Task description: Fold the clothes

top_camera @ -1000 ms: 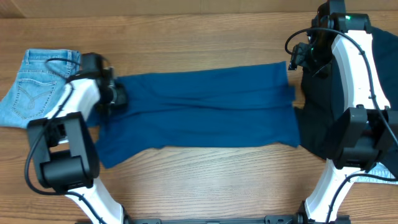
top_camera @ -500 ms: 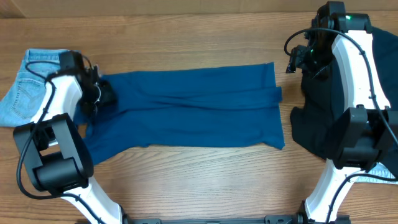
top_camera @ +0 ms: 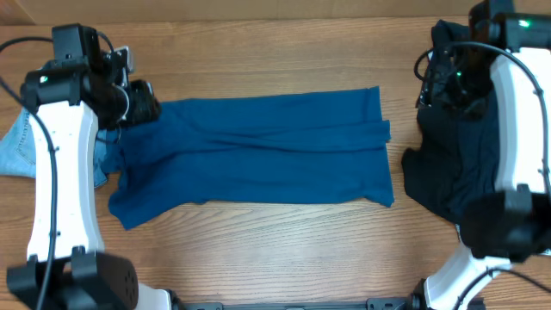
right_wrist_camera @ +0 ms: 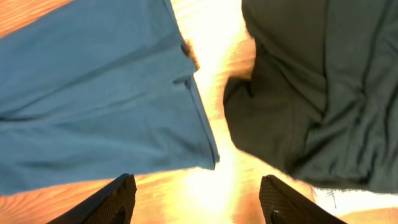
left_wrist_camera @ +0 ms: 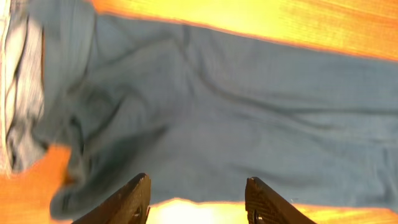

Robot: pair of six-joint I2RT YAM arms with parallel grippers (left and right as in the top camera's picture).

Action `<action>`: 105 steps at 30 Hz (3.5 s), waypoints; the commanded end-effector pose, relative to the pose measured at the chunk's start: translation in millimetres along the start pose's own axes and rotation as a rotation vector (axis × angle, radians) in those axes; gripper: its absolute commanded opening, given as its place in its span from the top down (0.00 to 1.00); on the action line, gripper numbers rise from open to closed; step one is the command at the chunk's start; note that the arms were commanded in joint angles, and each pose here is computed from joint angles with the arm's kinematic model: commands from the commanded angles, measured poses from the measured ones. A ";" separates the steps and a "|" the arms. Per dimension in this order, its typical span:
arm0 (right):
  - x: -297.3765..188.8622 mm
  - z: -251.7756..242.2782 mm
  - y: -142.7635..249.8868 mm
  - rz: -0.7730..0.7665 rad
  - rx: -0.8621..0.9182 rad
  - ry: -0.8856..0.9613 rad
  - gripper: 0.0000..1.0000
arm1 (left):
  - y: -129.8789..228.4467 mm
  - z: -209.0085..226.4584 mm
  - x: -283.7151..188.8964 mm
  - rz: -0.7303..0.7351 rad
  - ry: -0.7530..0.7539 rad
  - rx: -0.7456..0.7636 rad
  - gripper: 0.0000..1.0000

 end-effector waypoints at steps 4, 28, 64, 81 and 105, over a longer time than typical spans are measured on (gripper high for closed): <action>-30.4 -5.2 38.7 -0.058 0.030 -0.019 0.32 | 34.8 -14.7 -15.5 0.134 -0.069 -0.031 0.53; 157.6 -30.6 142.5 0.118 0.033 -0.262 0.27 | 202.3 7.6 79.4 0.197 -0.250 -0.353 0.43; 209.5 -45.6 149.3 -0.039 0.050 -0.229 0.96 | 214.4 62.4 75.5 0.168 -0.410 -0.689 0.44; 209.7 -46.0 150.0 -0.035 0.053 -0.226 0.96 | 197.3 114.6 80.0 0.054 -0.421 -0.671 0.35; 209.2 -46.5 151.8 -0.020 0.057 -0.221 0.96 | 183.2 113.5 141.2 0.181 -0.088 -0.535 0.96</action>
Point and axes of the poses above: each gripper's point midway between its finger pads, its own x axis out along the fingers, its own z axis along the line the jaws close on, y = z × x, the point moved 9 cm from there along -x, back along the fingers, and after that the axes turned 5 degrees about x, right-handed, at the moved point
